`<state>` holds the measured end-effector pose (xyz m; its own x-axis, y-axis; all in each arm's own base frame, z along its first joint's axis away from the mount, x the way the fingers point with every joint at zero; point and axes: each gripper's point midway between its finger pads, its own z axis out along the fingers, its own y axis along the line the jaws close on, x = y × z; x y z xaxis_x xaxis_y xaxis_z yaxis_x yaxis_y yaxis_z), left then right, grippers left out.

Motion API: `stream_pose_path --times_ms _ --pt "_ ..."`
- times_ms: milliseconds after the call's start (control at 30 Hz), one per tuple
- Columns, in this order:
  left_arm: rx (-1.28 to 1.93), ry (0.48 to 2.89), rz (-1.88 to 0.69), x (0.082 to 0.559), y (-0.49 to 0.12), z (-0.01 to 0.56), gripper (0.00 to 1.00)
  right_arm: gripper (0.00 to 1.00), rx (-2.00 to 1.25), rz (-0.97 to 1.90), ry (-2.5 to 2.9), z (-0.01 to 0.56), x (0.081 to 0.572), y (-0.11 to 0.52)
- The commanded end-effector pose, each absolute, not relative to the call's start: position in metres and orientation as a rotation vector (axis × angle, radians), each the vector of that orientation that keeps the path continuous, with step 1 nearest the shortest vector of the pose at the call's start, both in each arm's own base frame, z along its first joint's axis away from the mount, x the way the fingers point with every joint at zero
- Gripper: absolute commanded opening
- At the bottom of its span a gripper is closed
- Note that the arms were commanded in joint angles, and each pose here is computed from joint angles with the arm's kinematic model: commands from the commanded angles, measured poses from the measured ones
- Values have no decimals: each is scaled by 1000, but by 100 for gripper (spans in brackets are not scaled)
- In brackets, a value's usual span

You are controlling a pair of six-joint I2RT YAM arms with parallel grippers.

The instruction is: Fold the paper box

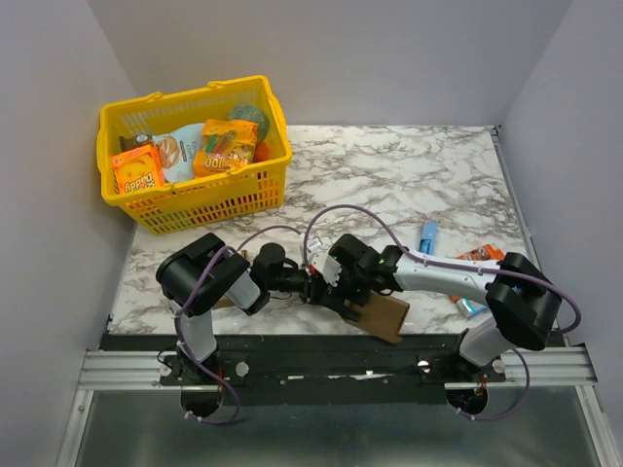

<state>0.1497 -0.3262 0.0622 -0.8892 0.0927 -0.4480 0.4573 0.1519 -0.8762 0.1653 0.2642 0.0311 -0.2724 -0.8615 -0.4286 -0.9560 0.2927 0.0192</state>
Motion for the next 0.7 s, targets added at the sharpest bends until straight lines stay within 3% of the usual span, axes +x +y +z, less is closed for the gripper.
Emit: stream_pose_path --times_ms 0,267,400,500,533,667 --pt "825 1799 -1898 133 -341 113 25 96 -1601 446 2135 43 176 290" --pt "775 1874 -1838 143 -341 104 19 96 -1512 430 2152 53 182 283" --pt "727 1943 -1777 150 -338 94 27 98 -1314 431 2204 75 194 274" --pt "654 2040 -1648 162 -334 81 48 99 -1175 360 2244 94 198 255" --pt "656 2035 -1586 169 -332 81 65 100 -1112 300 2255 101 203 246" --pt "568 2162 -1370 188 -325 64 78 99 -849 268 2350 115 200 223"
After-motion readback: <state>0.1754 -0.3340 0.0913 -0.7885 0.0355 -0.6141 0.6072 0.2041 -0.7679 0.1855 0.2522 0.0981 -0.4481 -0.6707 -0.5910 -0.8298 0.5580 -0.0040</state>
